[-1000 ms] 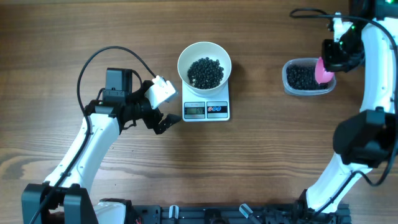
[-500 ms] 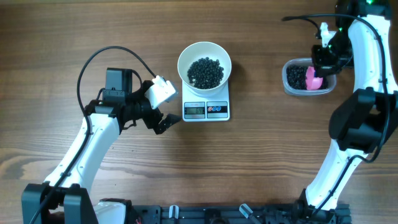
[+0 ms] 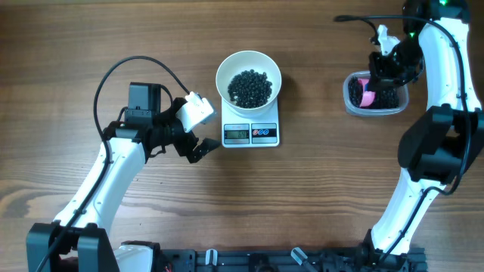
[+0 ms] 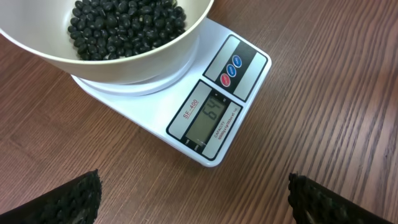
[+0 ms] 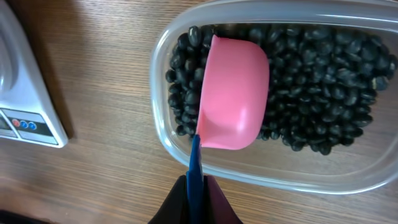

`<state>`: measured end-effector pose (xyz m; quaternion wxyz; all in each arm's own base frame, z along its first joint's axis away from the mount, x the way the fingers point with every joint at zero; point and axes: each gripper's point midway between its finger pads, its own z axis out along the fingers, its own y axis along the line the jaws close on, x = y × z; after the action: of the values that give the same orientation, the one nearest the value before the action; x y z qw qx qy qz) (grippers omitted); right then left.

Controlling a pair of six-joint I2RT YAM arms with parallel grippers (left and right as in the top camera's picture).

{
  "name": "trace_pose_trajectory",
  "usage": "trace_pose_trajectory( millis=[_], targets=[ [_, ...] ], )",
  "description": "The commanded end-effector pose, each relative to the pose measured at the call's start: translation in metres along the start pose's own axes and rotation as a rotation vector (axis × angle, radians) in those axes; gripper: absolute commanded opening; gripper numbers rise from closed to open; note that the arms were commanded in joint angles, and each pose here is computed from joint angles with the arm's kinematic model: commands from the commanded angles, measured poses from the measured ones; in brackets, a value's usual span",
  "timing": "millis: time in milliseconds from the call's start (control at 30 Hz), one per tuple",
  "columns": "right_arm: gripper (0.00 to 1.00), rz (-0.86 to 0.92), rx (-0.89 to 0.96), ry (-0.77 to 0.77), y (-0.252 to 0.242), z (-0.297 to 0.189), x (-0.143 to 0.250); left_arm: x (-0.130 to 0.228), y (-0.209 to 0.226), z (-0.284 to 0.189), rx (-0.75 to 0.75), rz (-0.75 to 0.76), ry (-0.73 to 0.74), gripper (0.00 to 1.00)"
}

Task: Scoop item into bowl and weigh 150g on scale
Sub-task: 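Dip the pink scoop into the beans and lift it full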

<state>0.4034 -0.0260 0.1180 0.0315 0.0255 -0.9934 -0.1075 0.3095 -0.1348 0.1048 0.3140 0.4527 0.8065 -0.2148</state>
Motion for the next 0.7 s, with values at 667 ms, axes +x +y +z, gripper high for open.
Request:
trace_pose_trajectory(
  millis=[667],
  targets=[
    [0.04, 0.125, -0.312, -0.118, -0.056, -0.02, 0.013, 0.003, -0.005, 0.004, 0.027, -0.012, -0.005, 1.0]
  ],
)
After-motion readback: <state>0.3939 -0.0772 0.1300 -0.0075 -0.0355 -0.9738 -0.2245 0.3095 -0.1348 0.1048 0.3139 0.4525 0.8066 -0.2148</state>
